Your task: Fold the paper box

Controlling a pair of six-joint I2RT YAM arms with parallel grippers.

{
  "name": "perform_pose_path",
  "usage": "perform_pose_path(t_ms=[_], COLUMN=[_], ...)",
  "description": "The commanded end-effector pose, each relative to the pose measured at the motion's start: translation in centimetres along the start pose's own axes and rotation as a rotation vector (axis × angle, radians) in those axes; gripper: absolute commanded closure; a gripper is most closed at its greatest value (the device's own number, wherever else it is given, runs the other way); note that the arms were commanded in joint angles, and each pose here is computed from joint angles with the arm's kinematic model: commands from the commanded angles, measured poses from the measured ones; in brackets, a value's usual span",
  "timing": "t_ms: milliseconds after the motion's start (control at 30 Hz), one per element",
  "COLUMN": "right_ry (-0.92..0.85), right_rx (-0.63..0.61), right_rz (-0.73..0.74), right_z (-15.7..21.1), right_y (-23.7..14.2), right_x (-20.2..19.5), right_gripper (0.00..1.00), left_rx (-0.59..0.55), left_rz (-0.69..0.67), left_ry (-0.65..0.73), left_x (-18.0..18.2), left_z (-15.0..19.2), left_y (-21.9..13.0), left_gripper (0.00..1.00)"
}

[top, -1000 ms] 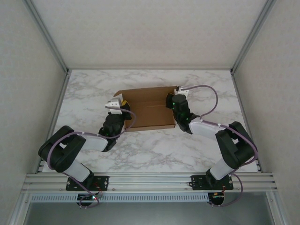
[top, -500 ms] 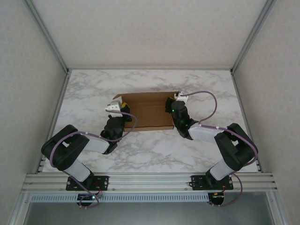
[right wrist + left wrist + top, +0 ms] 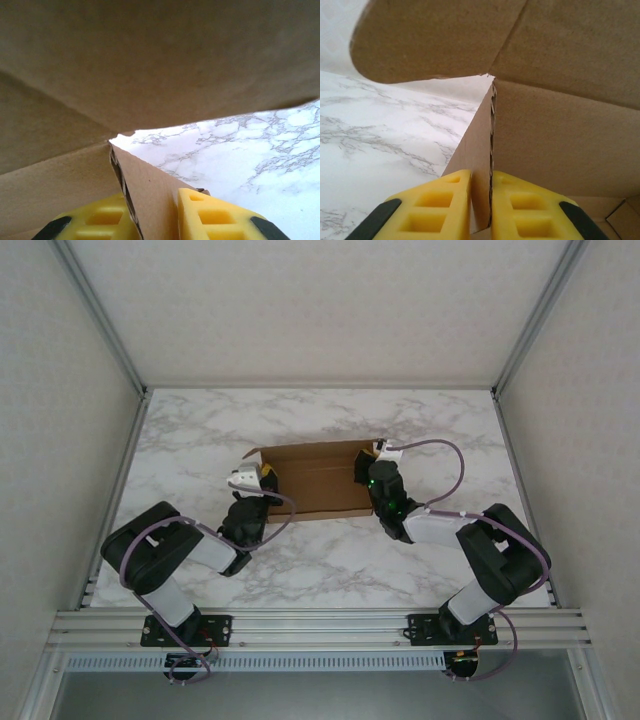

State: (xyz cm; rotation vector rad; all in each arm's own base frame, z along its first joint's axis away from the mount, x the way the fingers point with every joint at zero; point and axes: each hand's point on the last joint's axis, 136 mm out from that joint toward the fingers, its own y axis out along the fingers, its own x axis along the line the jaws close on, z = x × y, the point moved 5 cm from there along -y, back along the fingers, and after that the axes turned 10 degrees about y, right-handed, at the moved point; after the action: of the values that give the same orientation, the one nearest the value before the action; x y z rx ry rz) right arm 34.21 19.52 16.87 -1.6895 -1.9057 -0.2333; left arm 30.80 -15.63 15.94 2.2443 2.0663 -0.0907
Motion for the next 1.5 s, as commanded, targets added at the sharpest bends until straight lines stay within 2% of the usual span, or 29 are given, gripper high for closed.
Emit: perform_pose_path(t_ms=[0,633,1067,1333,1467], right_ry=[-0.007,-0.045,-0.030,-0.072,-0.111], right_rx=[0.034,0.069,0.199,0.216,0.235], right_rz=[-0.039,-0.041,-0.106,-0.084,-0.150], right_z=[1.4,3.0,3.8,3.4,2.9], right_y=[-0.4,-0.9,-0.1,-0.2,-1.0], right_x=[0.2,-0.6,1.5,1.6,2.6], right_gripper=[0.77,0.74,0.71,0.71,0.62], left_rx=[-0.013,0.010,0.055,0.034,0.051], left_rz=[0.005,0.020,0.044,0.040,0.058], left_ry=[0.009,0.040,0.092,0.031,0.041], left_x=[-0.1,-0.3,-1.0,-0.4,-0.5], left_z=[0.3,1.4,1.8,0.8,0.4], left_y=[-0.8,-1.3,-0.7,-0.2,0.8], left_gripper=[0.84,0.85,0.86,0.84,0.83])
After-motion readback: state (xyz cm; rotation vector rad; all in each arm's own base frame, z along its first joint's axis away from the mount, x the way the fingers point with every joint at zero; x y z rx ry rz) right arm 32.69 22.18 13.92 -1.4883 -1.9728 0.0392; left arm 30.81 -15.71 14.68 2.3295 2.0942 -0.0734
